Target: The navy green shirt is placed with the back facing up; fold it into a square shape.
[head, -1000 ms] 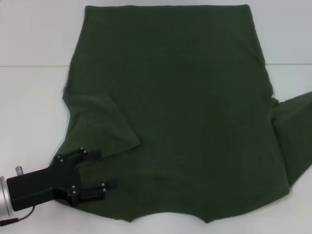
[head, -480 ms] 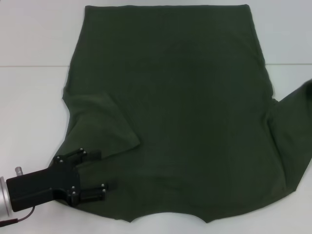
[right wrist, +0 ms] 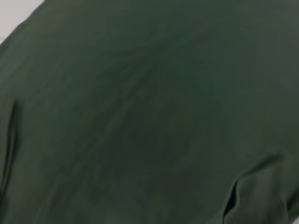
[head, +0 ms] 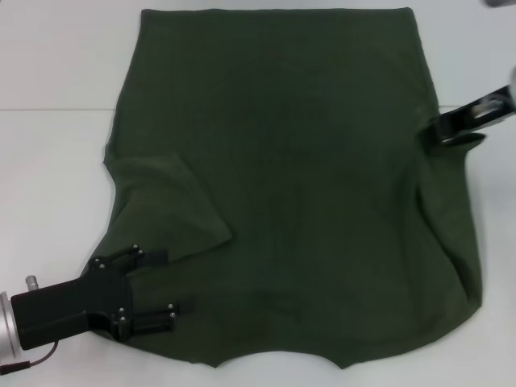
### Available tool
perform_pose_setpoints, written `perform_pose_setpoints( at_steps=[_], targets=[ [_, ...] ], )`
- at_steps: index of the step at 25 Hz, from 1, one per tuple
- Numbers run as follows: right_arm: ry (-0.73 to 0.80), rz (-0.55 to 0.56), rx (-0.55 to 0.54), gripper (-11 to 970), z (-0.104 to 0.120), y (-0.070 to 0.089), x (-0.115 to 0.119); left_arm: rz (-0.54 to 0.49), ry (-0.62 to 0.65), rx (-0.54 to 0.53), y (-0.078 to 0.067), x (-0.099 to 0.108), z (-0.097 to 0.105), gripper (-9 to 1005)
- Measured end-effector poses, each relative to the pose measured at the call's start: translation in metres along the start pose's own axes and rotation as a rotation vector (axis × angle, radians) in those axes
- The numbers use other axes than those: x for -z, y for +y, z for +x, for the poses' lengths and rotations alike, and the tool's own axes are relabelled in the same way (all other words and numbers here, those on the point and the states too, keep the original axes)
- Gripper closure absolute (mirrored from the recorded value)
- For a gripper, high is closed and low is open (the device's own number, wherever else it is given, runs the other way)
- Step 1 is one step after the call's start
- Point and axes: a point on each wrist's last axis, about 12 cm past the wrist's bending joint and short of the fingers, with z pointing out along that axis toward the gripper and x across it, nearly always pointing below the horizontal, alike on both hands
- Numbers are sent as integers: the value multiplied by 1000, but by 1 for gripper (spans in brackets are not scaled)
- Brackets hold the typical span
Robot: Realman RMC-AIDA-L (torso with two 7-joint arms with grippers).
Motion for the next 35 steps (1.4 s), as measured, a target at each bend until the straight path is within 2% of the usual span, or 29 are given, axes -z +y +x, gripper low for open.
perform_pose_setpoints(
  at_steps=[5,14,19,22,25,28,31,35],
  targets=[
    [59,1,81,934,-6,24,-12,2,-1,0,0,0,0,77],
    [79,-71,83,932,-6,37,-13,-2,1,0,0,1,0,77],
    [42,-195,44,744,-6,38,-4,-3,2,-3,1,0,-1,77],
    [4,-253,-13,619,-1,26,3,-5,-1,6,2,1,-1,77],
    [-12,-248,-90,494,16,5,6,-10,-10,38,2,2,-2,77],
    [-37,-269,-163,248,43,-15,7,-31,-32,127,5,6,-4,77],
    [-110,-344,-203,222,77,-30,11,-46,-68,237,10,15,-10,77],
    [-257,-489,-175,206,127,-39,19,-30,-124,414,14,31,-21,77]
  ],
)
